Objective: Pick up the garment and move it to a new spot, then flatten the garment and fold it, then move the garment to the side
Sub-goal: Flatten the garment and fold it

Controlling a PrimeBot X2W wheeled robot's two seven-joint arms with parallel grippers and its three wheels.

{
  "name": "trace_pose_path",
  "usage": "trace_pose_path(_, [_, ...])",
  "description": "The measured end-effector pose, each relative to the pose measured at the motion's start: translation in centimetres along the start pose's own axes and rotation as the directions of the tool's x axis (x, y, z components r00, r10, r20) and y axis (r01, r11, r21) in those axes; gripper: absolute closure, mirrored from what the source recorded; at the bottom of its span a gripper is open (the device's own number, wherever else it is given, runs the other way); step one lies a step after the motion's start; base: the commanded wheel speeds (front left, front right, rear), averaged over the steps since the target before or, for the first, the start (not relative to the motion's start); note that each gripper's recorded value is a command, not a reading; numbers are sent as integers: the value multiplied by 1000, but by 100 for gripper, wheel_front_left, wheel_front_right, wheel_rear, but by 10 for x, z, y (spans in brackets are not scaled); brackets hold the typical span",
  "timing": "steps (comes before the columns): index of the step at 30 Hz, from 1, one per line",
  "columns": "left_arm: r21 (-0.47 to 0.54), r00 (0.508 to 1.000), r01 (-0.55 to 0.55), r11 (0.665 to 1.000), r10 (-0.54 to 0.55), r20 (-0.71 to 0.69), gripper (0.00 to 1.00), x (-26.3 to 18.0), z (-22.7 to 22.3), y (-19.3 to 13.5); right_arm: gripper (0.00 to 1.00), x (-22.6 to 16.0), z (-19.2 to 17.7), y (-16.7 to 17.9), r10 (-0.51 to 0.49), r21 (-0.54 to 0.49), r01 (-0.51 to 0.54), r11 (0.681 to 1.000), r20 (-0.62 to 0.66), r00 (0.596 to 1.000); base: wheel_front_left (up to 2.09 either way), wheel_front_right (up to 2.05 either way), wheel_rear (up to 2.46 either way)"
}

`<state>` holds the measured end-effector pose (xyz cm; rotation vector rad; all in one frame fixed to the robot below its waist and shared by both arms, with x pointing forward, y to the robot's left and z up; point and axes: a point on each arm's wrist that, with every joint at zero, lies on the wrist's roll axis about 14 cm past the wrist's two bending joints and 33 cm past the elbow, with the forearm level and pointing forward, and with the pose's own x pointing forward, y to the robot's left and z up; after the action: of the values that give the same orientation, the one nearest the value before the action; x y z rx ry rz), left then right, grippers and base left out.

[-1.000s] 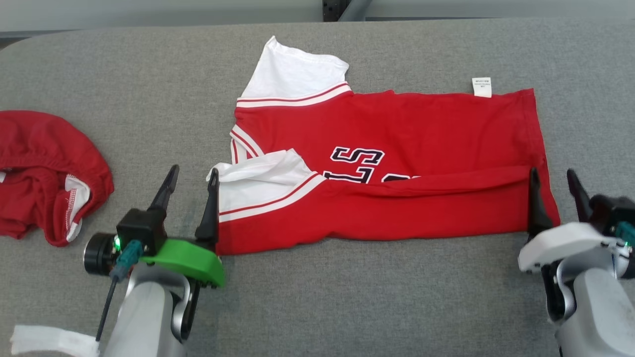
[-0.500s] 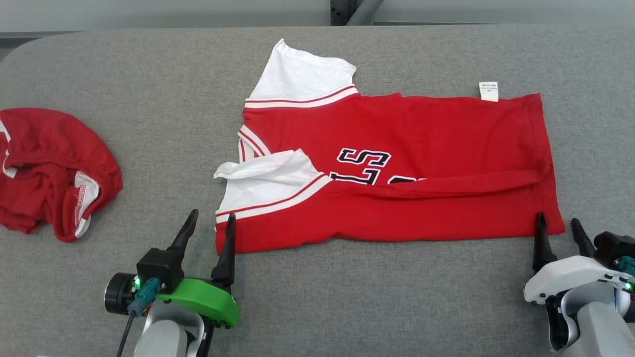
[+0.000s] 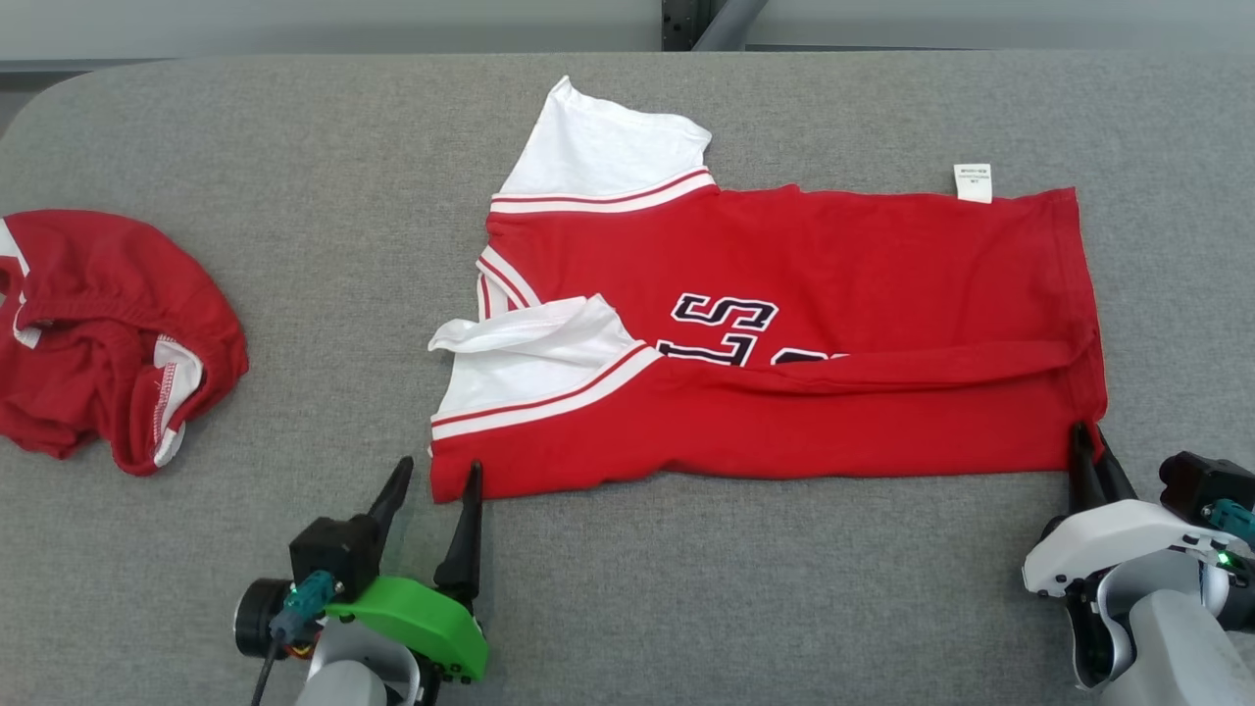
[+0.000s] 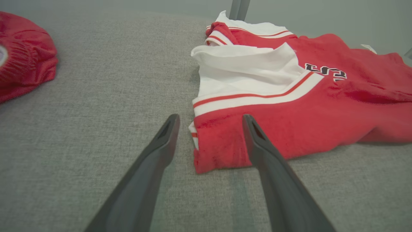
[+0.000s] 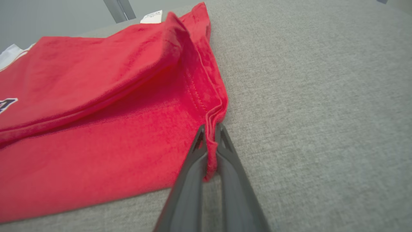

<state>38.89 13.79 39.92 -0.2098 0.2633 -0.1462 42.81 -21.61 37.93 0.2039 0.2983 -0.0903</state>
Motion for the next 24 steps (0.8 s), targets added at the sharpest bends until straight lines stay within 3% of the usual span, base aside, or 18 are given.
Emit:
trace_pose_path(12, [-91, 995, 13, 996, -21, -95, 0, -6, -31, -12, 100, -5, 4, -1, 5, -7, -5, 1000, 14, 1000, 0, 0, 0])
trace_pose_path(14, [-98, 995, 17, 995, -27, -100, 73, -5, -33, -14, 100, -4, 4, 0, 7, -8, -7, 1000, 15, 1000, 0, 0, 0])
trace_pose_path(15, [-98, 994, 22, 995, -32, -102, 99, -4, -33, -15, 100, -4, 4, 0, 8, -8, -8, 1000, 15, 1000, 0, 0, 0])
trace_pose_path(24, [-94, 994, 61, 994, -69, -89, 100, 3, -28, -26, 100, -3, 3, 3, 17, -3, -17, 1000, 15, 1000, 0, 0, 0])
